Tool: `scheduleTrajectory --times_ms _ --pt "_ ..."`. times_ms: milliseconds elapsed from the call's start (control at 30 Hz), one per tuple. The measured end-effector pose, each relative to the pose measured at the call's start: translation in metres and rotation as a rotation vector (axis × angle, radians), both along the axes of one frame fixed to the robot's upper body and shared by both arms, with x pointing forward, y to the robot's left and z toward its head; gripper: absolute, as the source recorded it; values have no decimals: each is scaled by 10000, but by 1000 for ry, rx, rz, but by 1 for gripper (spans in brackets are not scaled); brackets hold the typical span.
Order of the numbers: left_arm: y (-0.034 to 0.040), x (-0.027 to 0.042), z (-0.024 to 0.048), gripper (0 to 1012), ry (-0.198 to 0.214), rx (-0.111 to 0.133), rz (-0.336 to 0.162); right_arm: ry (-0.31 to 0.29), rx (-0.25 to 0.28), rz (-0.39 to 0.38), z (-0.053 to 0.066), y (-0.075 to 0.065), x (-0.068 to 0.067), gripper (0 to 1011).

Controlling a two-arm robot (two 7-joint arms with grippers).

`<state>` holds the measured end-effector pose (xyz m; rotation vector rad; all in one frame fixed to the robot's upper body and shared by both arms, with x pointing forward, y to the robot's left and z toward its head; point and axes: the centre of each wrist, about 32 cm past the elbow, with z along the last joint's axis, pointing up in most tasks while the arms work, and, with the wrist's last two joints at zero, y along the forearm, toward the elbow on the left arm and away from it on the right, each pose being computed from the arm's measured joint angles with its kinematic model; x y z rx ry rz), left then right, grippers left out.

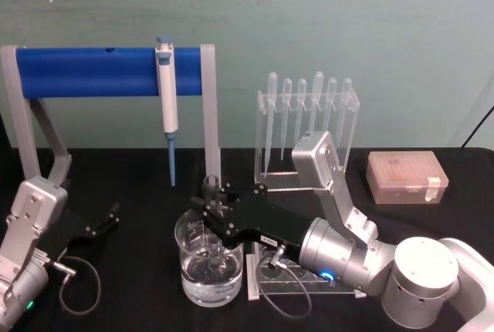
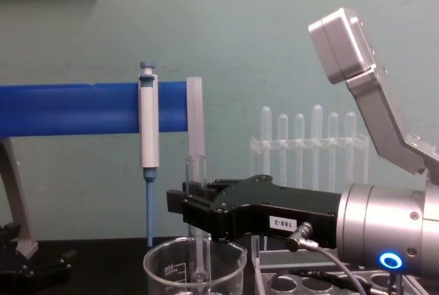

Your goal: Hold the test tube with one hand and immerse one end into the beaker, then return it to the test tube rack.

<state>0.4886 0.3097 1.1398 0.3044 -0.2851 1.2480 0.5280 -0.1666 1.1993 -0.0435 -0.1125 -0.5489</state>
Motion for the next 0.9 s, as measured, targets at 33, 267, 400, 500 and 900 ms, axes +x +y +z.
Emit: scheduleTrajectory --times_ms 33,267,400,500,900 --pt "0 0 0 1000 0 0 0 0 0 0 0 0 0 228" --pt "0 0 0 1000 0 0 0 0 0 0 0 0 0 228" --pt "0 0 0 1000 0 0 0 0 0 0 0 0 0 228" --pt "0 0 0 1000 0 0 0 0 0 0 0 0 0 228" --pt "0 0 0 1000 0 0 0 0 0 0 0 0 0 228"
